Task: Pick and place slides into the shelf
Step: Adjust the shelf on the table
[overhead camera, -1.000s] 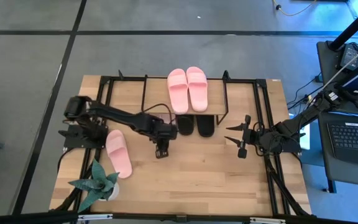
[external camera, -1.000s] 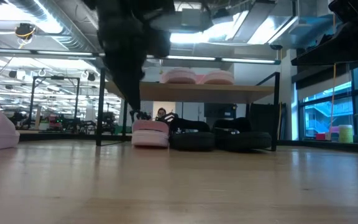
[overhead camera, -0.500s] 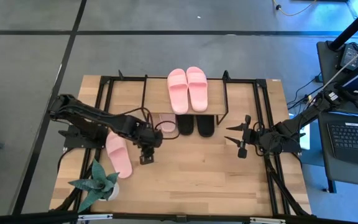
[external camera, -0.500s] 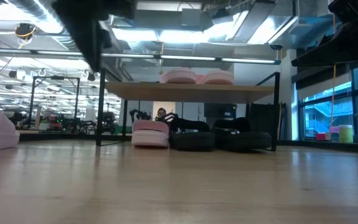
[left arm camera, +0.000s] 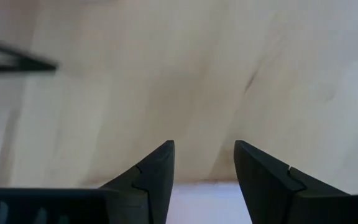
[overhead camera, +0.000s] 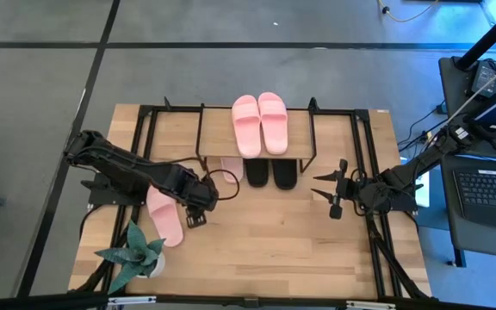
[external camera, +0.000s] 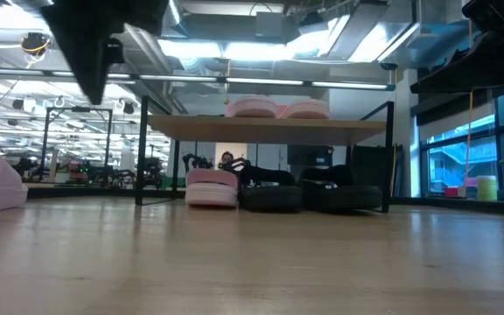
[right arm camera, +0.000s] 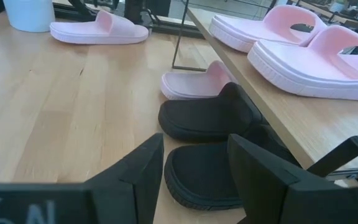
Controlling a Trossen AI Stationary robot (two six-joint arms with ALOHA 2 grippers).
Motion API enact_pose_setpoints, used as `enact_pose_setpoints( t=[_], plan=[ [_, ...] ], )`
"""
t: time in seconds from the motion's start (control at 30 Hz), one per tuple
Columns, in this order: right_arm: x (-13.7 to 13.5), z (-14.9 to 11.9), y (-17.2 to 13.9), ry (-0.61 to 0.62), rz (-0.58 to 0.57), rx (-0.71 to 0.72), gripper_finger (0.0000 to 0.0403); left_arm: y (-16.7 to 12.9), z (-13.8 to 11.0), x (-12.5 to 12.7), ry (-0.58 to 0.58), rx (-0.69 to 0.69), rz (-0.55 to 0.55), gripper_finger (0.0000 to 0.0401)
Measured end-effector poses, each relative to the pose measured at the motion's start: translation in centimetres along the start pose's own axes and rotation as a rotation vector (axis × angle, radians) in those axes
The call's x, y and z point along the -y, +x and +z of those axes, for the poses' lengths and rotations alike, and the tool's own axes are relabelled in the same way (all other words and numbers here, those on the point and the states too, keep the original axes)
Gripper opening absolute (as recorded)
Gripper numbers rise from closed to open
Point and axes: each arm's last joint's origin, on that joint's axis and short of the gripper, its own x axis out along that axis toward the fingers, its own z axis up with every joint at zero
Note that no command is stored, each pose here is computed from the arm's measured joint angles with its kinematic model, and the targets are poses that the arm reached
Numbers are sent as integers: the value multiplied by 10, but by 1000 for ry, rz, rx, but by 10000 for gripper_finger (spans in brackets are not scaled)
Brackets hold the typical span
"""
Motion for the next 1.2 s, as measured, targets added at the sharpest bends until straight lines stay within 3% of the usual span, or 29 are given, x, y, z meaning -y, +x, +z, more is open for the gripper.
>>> enact_pose_setpoints(
  t=[0.13,0.33,0.4,0.77,1.2],
  plan=[
    [3,1,0,25,-104,17,181,0,-5,-6,-49,-22,92,158],
    [13,2,-3,33,-450,65,181,0,-4,-7,-64,2,120,158],
    [17,2,-2,38,-517,68,181,0,-4,-7,-71,11,127,158],
    [37,1,11,51,-634,3,181,-1,-3,-5,-70,34,126,158],
    [51,1,21,107,-584,-35,181,-1,-3,-4,-68,45,137,158]
  ],
)
